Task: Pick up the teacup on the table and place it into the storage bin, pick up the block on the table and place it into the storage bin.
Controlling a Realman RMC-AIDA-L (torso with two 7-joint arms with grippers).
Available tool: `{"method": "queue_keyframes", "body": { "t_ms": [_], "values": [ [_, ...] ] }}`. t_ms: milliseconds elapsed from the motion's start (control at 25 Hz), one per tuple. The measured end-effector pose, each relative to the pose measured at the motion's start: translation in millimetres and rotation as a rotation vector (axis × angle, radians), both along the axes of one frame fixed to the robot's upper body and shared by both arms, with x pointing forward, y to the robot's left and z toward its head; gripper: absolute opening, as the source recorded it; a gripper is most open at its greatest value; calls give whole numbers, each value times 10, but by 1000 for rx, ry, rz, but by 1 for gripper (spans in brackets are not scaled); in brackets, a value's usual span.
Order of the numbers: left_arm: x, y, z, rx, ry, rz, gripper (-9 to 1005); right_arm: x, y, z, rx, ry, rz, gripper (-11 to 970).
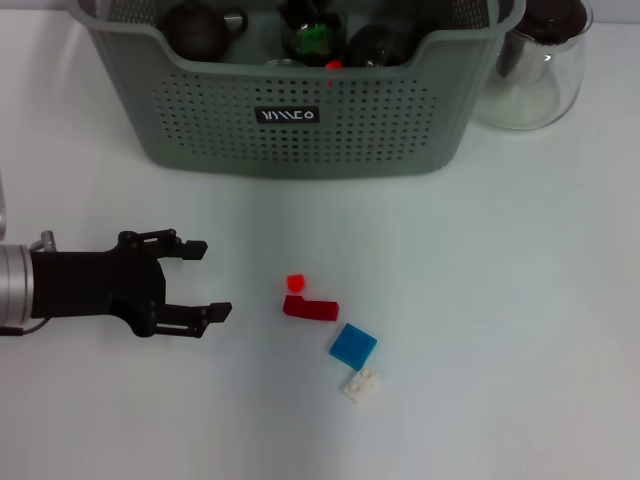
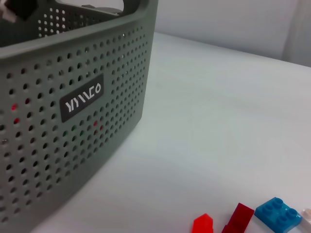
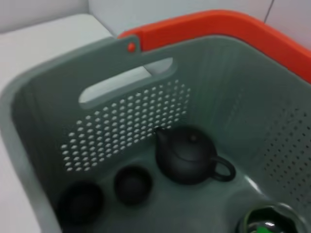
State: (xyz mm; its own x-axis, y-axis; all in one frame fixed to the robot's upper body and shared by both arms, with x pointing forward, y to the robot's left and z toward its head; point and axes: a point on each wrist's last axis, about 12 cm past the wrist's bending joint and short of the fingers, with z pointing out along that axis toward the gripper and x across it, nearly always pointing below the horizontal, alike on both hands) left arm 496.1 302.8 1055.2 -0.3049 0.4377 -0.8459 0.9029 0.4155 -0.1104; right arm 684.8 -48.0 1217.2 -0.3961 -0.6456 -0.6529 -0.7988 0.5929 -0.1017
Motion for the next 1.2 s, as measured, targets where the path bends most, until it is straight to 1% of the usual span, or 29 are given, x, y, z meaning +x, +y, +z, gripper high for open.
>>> {"method": "queue_keyframes", "body": {
  "t_ms": [120, 240, 440, 520, 640, 720, 760, 880, 920, 1000, 1120, 1200],
  "values": [
    [4, 2, -2, 3, -1, 2, 873, 20, 18, -58, -10, -37, -10, 438],
    [4, 2, -4, 3, 0, 3, 873, 22, 18, -63, -6, -42, -9, 438],
    [4, 4, -5, 3, -1, 5, 873, 7, 38, -55, -15, -45, 6, 563],
    [5, 4, -5, 3, -1, 6, 873, 2, 51, -43, -13, -46, 11, 638],
    [5, 4, -6, 3, -1, 6, 873, -19, 63, 13, 14, -44, 25, 751],
    [5, 4, -5, 3, -1, 6, 873, -46, 42, 90, 51, -44, 42, 812],
    [5, 3, -5, 3, -1, 5, 873, -76, 19, 149, 80, -44, 57, 835],
    [2, 3, -5, 3, 1, 4, 873, -217, -86, 407, 196, -65, 122, 905],
    [2, 4, -6, 4, 1, 4, 873, -290, -134, 499, 239, -71, 154, 904],
    [0, 3, -8, 5, 2, 3, 874, -452, -264, 606, 311, -57, 226, 903],
    [-3, 4, -9, 5, 4, 1, 874, -666, -463, 613, 352, 0, 319, 901],
    [-4, 8, -6, 6, 5, -1, 874, -792, -577, 555, 326, 58, 369, 900]
  ]
}}
